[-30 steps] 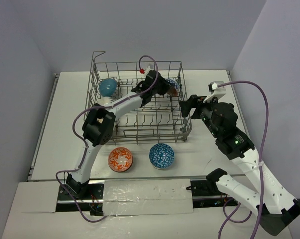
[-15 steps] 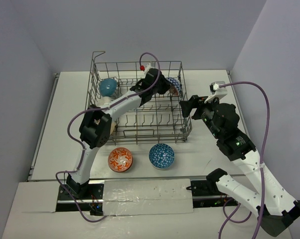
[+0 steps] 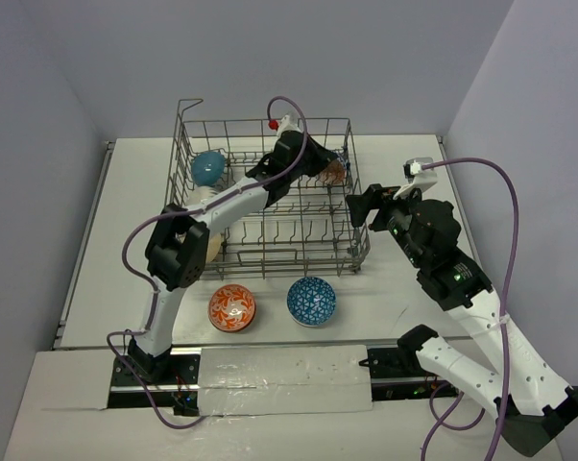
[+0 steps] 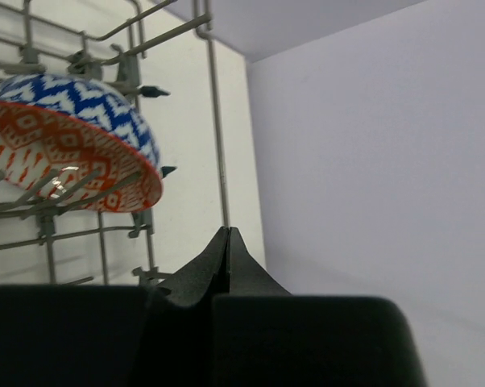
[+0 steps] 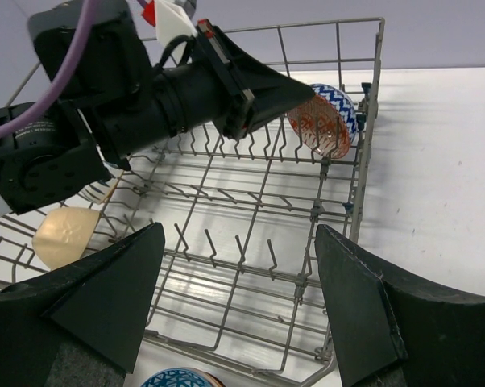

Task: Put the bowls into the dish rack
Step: Pick up the bowl from the dish rack.

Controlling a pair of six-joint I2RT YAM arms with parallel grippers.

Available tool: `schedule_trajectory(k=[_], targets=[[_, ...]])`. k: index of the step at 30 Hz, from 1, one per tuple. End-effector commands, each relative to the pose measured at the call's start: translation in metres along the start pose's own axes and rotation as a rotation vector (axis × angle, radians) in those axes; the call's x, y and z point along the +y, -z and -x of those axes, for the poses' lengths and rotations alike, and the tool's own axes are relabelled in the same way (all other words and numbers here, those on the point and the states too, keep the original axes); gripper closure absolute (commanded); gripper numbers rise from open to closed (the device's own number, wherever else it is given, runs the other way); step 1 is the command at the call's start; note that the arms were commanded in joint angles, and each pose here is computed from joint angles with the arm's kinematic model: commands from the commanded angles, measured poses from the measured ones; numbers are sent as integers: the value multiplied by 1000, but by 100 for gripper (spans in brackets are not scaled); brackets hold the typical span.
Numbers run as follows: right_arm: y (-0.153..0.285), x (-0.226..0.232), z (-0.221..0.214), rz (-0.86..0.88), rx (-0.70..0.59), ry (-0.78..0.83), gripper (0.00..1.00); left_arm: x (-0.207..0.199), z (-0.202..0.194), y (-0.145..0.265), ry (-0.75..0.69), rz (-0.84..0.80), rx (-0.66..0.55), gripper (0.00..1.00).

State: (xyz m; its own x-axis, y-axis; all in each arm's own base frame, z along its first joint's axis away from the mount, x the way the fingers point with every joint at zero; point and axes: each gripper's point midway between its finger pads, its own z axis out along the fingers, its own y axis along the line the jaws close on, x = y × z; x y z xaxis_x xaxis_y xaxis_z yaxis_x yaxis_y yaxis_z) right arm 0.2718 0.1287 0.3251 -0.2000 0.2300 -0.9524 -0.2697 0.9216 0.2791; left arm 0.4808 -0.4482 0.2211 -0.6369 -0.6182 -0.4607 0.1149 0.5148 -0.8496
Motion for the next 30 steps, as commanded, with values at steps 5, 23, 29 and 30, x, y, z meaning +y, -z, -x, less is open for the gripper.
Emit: schedule_trajectory(k=[5,23,29,30], targets=[[0,3,12,17,-47,-14,17,-33,11,8,43,-139,-12,100],[2,1,15,3,-59,-11,17,-5,2,-17,197,-17,71,66],[6,0,19,2,-72,-12,17,-6,11,-25,182,-4,44,66],[6,0,19,0,-74,-12,17,2,7,-29,175,21,53,66]])
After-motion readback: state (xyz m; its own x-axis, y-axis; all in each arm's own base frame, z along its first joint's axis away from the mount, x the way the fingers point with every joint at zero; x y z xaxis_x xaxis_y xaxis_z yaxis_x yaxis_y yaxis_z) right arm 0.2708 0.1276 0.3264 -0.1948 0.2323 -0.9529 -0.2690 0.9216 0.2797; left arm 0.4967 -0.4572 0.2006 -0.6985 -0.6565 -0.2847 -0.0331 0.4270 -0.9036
